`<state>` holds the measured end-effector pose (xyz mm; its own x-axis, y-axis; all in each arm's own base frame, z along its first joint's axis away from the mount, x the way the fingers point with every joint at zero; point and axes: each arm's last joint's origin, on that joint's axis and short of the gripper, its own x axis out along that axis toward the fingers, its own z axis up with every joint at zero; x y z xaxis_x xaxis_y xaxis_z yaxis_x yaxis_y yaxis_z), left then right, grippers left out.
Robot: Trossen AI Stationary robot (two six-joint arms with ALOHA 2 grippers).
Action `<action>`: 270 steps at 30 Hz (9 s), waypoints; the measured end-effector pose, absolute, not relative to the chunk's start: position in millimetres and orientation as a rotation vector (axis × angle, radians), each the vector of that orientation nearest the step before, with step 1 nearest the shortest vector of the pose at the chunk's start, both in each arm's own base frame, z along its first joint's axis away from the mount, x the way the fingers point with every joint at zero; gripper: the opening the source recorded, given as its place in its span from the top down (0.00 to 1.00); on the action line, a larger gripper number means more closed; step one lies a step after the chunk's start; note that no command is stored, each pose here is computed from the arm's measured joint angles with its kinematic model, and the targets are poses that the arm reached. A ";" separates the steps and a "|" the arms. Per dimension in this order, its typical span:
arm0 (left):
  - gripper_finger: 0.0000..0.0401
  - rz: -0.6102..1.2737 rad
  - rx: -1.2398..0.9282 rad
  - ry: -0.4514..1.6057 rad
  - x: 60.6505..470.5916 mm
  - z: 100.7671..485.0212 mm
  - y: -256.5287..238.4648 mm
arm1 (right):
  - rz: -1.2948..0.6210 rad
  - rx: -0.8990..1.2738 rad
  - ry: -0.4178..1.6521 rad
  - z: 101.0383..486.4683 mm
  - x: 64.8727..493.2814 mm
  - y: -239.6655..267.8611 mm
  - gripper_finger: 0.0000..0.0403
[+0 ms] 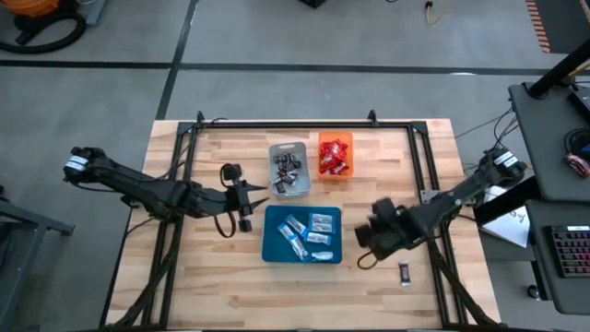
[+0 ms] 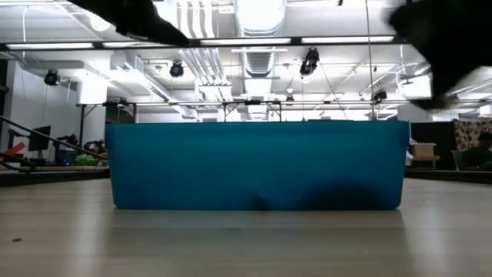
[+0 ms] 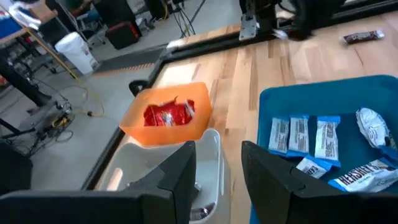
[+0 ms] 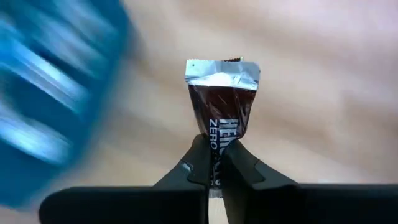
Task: Sort candy
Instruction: Put the brown chocolate bar into the gray bin, then return to Home Position
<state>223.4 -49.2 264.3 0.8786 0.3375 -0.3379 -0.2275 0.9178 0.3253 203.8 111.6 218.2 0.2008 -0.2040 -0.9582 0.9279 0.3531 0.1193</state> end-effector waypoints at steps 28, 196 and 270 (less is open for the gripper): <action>0.72 0.520 0.269 0.331 173.5 292.9 -29.7 | -0.672 0.127 0.295 197.9 387.5 -58.9 0.96; 0.72 -0.070 0.111 -0.097 70.9 238.7 -9.1 | -0.243 -0.030 0.124 199.9 180.3 -17.6 0.64; 0.72 0.026 -0.171 0.033 101.6 166.9 -11.2 | 0.200 0.003 -0.067 172.8 96.2 2.0 0.69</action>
